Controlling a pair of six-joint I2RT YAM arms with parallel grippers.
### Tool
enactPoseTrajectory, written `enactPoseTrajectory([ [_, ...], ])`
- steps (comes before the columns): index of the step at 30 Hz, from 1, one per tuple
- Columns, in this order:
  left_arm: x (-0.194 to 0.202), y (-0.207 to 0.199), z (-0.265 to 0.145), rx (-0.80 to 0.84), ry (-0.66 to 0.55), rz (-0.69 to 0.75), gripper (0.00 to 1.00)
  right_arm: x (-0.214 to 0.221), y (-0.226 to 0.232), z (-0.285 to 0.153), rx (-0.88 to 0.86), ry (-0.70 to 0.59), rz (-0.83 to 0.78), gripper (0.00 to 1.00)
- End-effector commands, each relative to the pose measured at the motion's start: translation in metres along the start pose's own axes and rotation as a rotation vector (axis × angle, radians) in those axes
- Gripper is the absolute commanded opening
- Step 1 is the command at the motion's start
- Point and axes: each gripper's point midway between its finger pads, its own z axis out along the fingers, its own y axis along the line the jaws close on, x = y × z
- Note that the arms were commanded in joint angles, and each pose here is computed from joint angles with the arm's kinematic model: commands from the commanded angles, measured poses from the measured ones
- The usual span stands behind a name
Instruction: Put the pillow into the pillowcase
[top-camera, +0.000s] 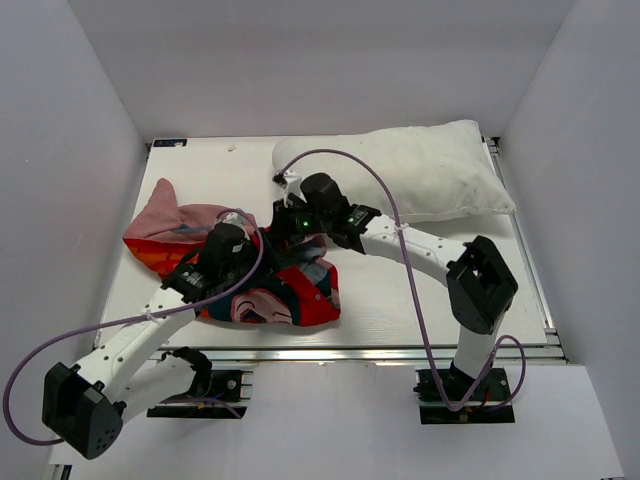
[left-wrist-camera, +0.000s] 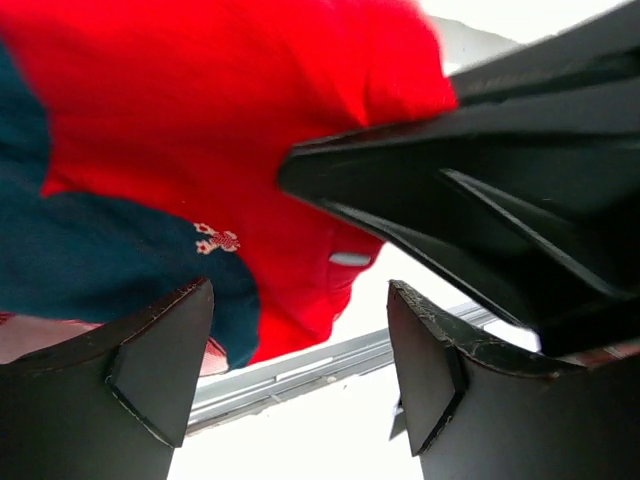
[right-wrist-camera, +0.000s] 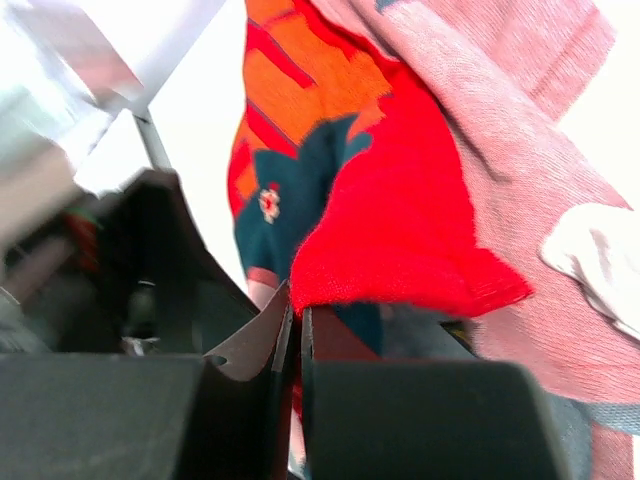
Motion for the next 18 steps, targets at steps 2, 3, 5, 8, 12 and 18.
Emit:
enactPoseTrajectory([
  [2, -0.017, -0.023, -0.003, 0.014, -0.097, 0.048, 0.80, -0.027, 0.027, -0.003, -0.087, -0.036, 0.053, 0.00],
  [3, -0.020, -0.023, -0.001, 0.000, -0.120, 0.052, 0.80, -0.026, 0.027, -0.002, -0.089, -0.031, 0.065, 0.00],
  [5, -0.020, -0.026, 0.002, -0.027, -0.138, 0.068, 0.80, -0.024, 0.028, -0.002, -0.096, -0.024, 0.077, 0.00],
  [8, -0.017, -0.031, 0.006, -0.059, -0.137, 0.099, 0.81, -0.021, 0.031, -0.002, -0.110, -0.011, 0.105, 0.00],
  [12, -0.014, -0.023, 0.015, -0.177, -0.147, 0.131, 0.80, -0.023, 0.037, -0.006, -0.129, -0.008, 0.129, 0.00],
  [18, -0.007, 0.007, 0.020, -0.437, -0.161, 0.236, 0.77, -0.028, 0.050, -0.019, -0.173, -0.014, 0.153, 0.00],
])
